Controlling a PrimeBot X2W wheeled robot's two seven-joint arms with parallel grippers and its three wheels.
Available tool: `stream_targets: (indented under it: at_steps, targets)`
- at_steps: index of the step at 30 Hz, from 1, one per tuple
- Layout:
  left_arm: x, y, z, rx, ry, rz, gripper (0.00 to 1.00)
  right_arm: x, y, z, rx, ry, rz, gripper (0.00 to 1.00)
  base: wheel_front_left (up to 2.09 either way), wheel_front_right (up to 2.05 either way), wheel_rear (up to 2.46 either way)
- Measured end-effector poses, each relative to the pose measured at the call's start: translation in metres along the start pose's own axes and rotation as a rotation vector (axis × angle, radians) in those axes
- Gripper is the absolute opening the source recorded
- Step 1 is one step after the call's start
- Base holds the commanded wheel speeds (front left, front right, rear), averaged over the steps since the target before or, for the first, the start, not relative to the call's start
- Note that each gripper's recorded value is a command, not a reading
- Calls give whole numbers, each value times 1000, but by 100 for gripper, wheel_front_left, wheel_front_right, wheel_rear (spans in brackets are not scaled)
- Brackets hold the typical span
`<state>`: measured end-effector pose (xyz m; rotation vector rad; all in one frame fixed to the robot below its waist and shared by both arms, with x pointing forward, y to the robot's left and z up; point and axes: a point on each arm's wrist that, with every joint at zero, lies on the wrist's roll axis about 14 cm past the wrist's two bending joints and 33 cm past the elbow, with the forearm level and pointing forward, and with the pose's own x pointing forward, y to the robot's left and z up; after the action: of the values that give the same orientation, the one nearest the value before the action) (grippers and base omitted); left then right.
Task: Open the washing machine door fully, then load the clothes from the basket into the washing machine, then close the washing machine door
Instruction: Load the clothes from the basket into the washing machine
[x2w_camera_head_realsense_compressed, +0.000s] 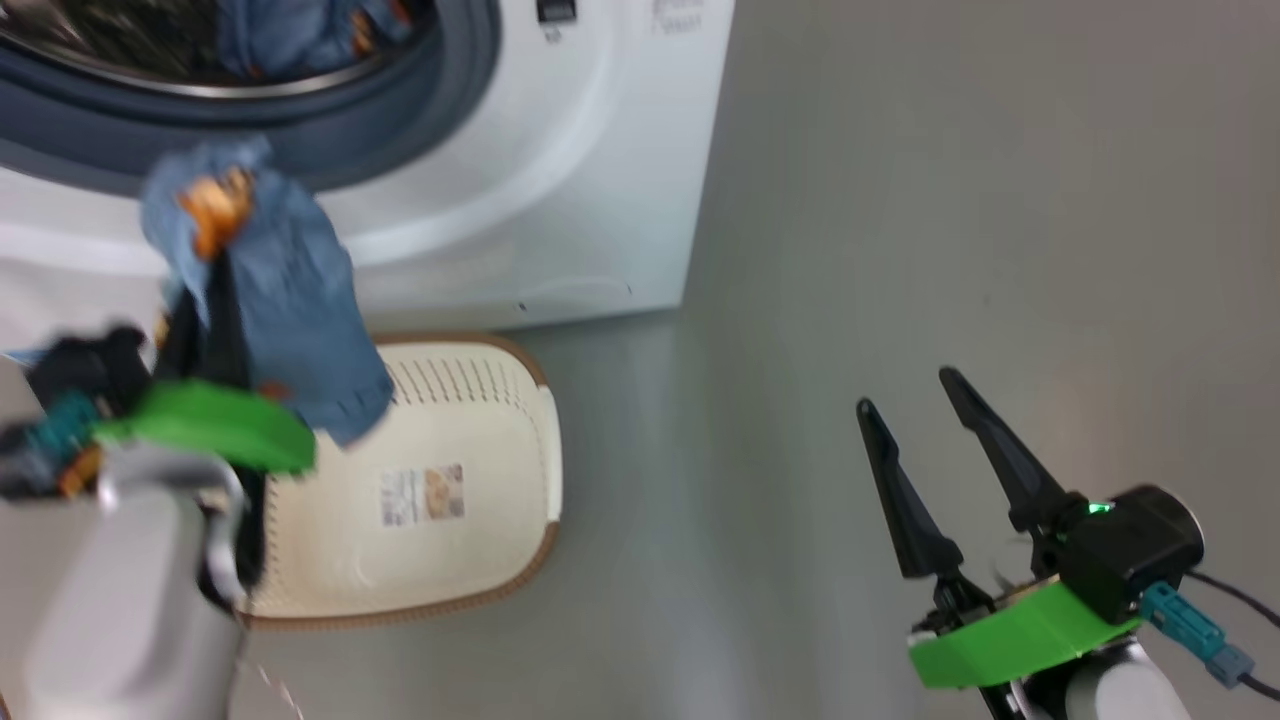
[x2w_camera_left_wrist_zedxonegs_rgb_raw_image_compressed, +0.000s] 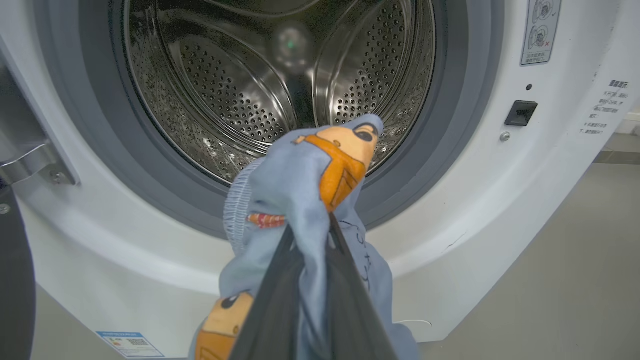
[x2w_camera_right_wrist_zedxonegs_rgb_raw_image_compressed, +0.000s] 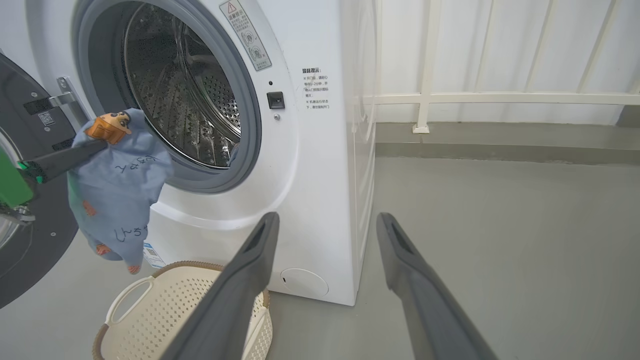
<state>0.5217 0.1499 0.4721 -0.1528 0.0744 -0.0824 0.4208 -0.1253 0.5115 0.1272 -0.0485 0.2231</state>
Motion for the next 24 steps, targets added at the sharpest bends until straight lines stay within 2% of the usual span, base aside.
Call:
stream_targets:
  at_steps: [8,14,24]
  targets:
    - [84,18,-27,-1,138,-15,0,27,-14,-34,32,24,-12,100,0,0,0]
    - [126,25,-44,-12,236,-39,0,34,-25,-59,46,64,-32,100,0,0,0]
    - [197,37,-48,64,326,-55,0,34,-49,-97,61,139,-89,100,0,0,0]
